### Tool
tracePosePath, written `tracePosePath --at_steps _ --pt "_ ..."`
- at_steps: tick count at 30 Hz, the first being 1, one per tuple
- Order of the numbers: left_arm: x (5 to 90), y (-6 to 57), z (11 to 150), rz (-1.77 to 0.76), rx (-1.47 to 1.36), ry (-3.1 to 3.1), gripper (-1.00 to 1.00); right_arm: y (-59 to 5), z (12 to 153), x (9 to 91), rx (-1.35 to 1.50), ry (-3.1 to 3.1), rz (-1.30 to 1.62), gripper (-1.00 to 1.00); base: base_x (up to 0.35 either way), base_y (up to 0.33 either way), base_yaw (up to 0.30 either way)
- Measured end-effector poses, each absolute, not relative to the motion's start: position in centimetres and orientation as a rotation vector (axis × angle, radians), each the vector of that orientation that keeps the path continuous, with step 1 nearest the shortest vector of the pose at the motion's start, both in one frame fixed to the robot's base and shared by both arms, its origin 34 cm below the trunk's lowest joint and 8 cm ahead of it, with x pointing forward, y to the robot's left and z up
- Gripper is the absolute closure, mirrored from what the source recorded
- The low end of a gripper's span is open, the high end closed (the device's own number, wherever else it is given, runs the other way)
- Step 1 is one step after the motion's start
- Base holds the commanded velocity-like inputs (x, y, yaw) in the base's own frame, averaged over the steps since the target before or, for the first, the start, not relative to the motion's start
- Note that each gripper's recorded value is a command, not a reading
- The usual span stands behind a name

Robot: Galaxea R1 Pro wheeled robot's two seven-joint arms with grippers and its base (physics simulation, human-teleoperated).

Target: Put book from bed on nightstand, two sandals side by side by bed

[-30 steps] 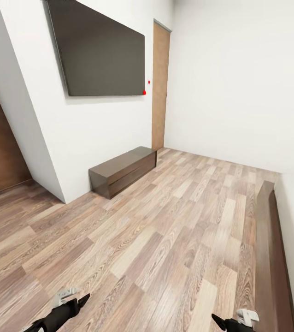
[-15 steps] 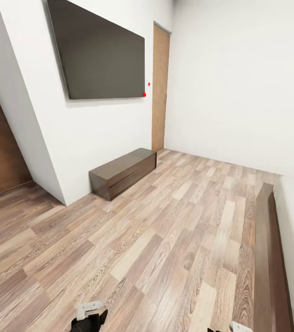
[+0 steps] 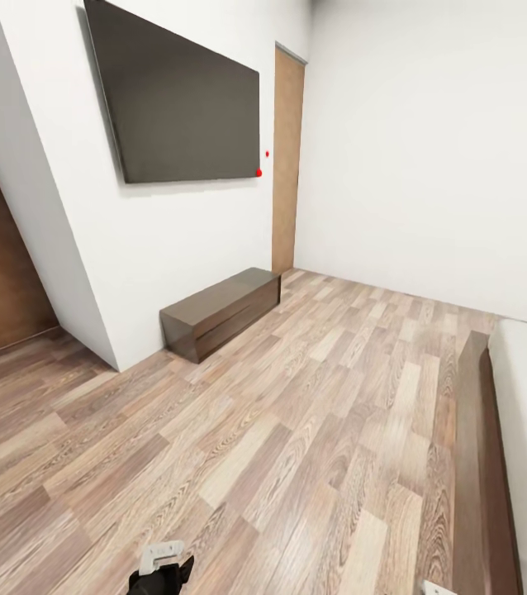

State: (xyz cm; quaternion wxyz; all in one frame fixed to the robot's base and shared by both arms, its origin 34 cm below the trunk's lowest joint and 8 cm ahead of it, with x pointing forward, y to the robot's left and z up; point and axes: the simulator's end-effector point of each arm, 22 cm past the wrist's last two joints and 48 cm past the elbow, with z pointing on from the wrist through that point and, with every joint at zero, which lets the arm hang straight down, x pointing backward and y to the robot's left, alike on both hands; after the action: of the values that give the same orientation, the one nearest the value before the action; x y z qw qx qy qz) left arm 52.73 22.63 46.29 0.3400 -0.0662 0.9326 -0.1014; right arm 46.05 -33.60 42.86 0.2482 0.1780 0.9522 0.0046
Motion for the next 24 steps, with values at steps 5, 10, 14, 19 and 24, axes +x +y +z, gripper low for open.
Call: tracePosePath --at_steps 5,10,14,19,24 --pt "52.8 22.6 47.2 -0.264 -0.171 2.427 -1.0 -33.7 43.8 46.1 0.484 2.597 0.003 -1.0 0.0 0.0 0.0" --pt "52.9 22.6 48.2 -0.264 -0.173 2.427 -1.0 -33.8 44.7 46.2 0.482 2.598 0.001 -1.0 0.0 0.0 0.0" --pt "53.0 22.7 48.9 -0.263 -0.173 2.427 -1.0 -33.8 45.5 46.3 0.483 2.596 0.0 -1.0 0.0 0.0 0.0" --pt "53.1 22.7 49.8 -0.263 -0.173 2.427 -1.0 -34.1 46.9 47.2 0.473 2.552 -0.013 -1.0 0.0 0.0 0.0" --pt "53.1 22.7 50.7 -0.262 -0.173 2.428 -1.0 -34.5 48.3 48.1 0.463 2.505 -0.025 -1.0 0.0 0.0 0.0"
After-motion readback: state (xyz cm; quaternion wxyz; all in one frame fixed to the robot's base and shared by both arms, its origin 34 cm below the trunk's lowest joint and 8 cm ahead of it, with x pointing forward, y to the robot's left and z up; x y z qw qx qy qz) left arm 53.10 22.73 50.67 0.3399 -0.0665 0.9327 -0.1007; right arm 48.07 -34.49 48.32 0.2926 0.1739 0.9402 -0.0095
